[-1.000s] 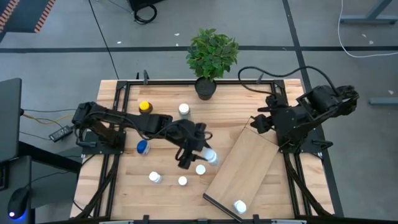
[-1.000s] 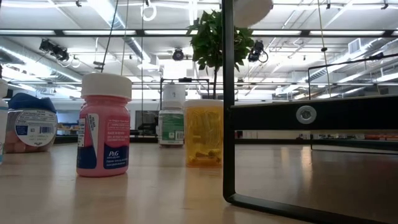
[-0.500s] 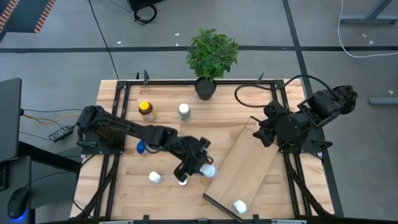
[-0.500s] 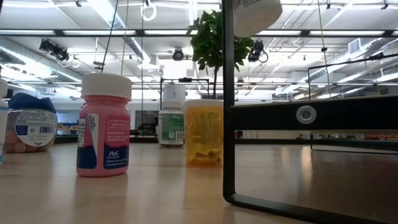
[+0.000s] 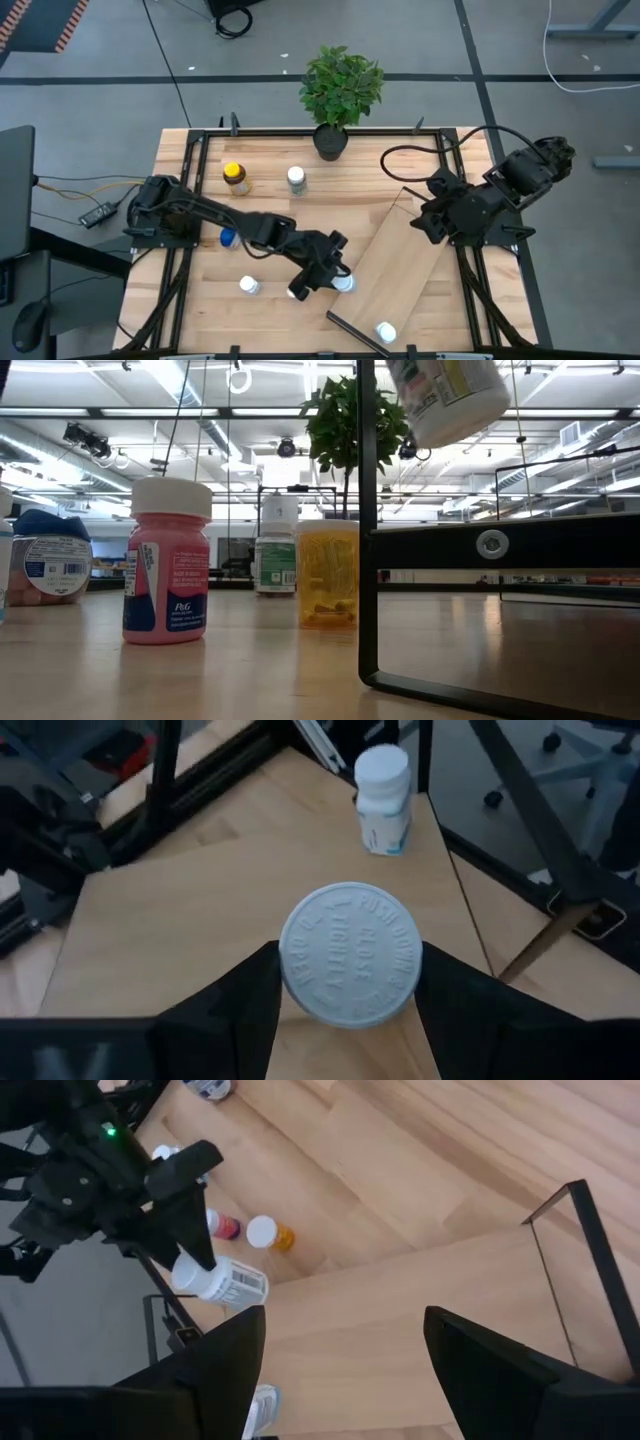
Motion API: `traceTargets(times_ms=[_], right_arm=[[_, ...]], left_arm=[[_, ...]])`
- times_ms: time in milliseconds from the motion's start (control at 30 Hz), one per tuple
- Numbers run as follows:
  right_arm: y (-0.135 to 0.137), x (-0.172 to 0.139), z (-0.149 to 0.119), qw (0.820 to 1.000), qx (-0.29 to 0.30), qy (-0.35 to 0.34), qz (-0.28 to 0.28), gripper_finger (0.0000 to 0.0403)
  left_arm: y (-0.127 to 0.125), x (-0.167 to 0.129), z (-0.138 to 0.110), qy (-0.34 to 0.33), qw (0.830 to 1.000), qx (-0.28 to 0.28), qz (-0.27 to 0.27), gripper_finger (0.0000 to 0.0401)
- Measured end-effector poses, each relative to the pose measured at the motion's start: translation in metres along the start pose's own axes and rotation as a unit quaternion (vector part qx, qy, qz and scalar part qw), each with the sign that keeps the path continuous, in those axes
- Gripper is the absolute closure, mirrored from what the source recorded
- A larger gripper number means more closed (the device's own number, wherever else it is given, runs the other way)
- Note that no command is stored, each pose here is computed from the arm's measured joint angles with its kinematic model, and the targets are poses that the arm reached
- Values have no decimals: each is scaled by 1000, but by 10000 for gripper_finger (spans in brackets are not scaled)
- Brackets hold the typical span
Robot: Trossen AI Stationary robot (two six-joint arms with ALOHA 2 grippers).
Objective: Pick and place medicine bottles onto shelf by color
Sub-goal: Put the right white medicine bottle on the shelf aligned with the other white medicine bottle
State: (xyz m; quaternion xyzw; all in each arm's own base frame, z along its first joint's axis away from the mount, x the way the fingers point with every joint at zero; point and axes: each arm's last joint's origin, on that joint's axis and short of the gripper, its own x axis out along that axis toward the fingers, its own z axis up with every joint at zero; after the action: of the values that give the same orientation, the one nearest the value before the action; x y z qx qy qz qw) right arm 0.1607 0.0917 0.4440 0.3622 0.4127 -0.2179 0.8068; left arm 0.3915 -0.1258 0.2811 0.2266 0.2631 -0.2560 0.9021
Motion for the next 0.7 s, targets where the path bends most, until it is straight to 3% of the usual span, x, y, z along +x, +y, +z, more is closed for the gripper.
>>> traceTargets(times_ms=[233,533,700], right_arm=[[2,-3,-8,1000,5,8,8,122],[3,-6,-16,1000,-3,18,16,122],[4,-8,-20,999,-13,23,21,122]], left_arm=[[13,-13,21,20,1000,-10,-8,201],[25,13,42,97,994,-46,-30,197],[31,22,51,91,994,-50,-22,195]])
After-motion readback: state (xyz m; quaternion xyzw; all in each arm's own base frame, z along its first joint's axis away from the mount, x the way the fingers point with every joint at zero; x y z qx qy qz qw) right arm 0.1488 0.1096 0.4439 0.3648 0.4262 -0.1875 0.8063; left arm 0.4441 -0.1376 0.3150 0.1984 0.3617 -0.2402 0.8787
